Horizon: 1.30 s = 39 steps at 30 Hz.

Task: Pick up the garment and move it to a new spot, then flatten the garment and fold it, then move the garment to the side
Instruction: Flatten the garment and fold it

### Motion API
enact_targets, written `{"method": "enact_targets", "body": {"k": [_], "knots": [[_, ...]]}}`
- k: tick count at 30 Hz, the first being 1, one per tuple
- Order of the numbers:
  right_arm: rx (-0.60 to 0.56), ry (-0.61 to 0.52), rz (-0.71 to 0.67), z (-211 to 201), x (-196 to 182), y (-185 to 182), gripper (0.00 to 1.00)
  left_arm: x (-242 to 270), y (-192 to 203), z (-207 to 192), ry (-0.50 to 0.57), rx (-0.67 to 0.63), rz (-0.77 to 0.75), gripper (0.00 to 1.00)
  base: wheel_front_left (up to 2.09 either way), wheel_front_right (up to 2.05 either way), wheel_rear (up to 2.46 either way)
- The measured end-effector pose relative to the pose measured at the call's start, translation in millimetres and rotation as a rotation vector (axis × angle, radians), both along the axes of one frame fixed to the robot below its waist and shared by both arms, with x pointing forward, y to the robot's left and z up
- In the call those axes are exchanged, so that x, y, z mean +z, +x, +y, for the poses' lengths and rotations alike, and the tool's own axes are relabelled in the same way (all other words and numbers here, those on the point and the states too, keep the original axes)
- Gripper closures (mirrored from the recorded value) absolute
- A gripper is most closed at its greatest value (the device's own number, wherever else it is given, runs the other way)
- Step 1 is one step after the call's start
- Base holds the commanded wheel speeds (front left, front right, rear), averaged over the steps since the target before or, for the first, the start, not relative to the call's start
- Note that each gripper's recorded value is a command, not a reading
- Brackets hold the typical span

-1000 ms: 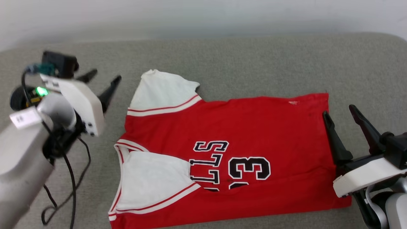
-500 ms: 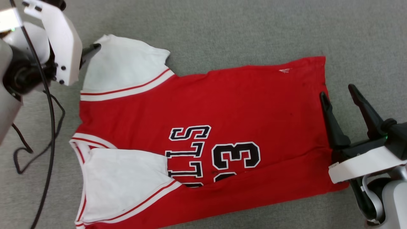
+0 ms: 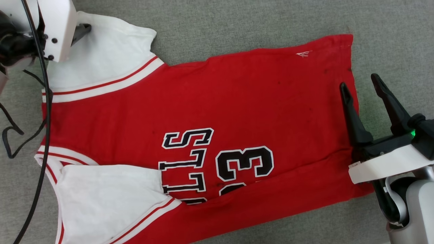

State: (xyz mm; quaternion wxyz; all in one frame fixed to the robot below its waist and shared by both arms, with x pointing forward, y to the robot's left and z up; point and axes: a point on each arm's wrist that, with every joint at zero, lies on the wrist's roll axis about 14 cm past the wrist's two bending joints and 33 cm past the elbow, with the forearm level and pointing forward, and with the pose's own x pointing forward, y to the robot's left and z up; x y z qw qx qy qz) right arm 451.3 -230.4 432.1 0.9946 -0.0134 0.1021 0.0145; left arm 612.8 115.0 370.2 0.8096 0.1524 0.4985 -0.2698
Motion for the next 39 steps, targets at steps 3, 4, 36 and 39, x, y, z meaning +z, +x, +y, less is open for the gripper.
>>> {"method": "enact_targets", "body": {"k": [3,4,36,39], "knots": [[-0.007,-0.003,0.008,-2.9,-2.4,-1.1,0.0,-4.7,-0.1,-1.9,0.007,-0.014,0.006,0.0,0.0,0.0,0.0],[-0.008,-0.003,0.007,-3.3,-2.1,-1.2,0.0,-5.6,-1.2,-1.7,0.01,-0.017,0.01,0.69,0.0,0.0,0.0],[0.212,-0.172,0.651,-22.0,4.7,48.1,0.0,93.2,-50.6,-10.6,-0.1,-0.151,-0.318,1.0,0.0,0.0,0.0],[0.226,-0.225,0.73,-20.3,-13.1,51.3,0.0,92.7,-50.0,-11.3,-0.108,-0.16,-0.326,1.0,0.0,0.0,0.0]]}}
